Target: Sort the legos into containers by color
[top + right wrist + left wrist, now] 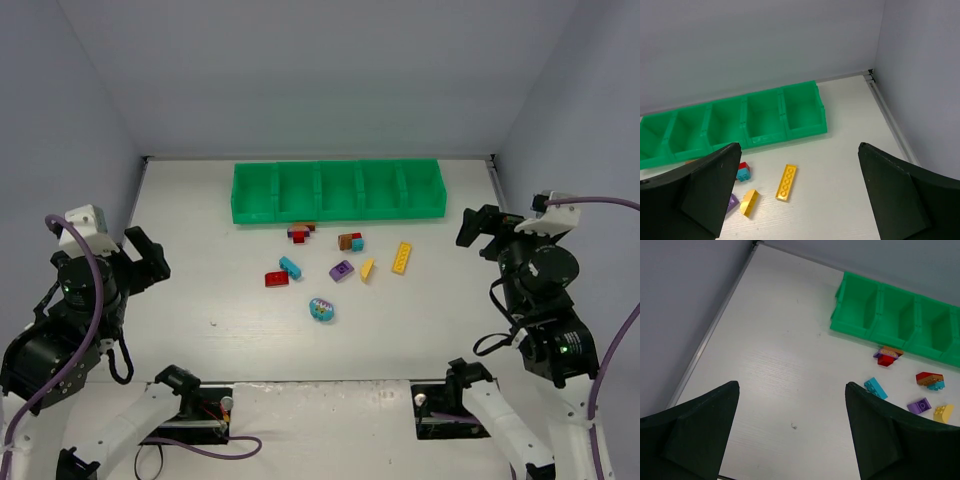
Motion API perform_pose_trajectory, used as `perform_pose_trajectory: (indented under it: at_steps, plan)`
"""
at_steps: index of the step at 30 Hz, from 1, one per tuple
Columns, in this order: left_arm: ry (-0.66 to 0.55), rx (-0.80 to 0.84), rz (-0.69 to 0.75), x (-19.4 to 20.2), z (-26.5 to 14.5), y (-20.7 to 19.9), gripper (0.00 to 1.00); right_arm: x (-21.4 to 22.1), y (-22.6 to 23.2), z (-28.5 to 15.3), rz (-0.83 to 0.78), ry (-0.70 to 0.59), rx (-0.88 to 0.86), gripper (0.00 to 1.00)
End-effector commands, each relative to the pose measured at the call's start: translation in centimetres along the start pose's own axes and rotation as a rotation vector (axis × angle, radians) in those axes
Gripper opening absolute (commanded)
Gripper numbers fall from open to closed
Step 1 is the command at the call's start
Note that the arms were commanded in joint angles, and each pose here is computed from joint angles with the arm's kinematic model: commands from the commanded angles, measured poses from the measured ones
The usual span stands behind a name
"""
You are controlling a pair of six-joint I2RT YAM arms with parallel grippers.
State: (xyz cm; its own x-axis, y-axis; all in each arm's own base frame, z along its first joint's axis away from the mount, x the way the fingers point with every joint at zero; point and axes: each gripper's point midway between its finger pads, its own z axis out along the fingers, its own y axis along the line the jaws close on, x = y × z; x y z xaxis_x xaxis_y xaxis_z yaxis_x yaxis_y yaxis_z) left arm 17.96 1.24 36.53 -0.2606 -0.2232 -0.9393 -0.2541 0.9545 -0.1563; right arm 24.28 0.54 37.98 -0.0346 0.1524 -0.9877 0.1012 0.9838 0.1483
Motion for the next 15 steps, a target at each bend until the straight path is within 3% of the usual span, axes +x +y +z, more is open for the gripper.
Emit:
perform_pose_trajectory:
  at_steps: [1, 5, 13, 15]
  plan:
    - [0.015, 0.021, -0.035, 0.1, 0.6, -1.0, 0.8, -0.7, 0.5, 1.1, 0.024, -0.032, -0.002, 1.0]
    - [0.053, 0.049, -0.033, 1.0, 1.0, -2.0, 0.8, 1.6, 0.3, 2.5, 0.062, 0.03, 0.034, 1.0]
    - [0.207, 0.115, -0.018, 4.6, 2.4, -4.5, 0.8, 10.4, 1.4, 7.2, 0.096, 0.325, 0.094, 1.0]
    - [0.228, 0.124, -0.032, 5.1, 2.7, -5.0, 0.8, 13.3, 1.5, 8.3, 0.126, 0.406, 0.13, 0.85]
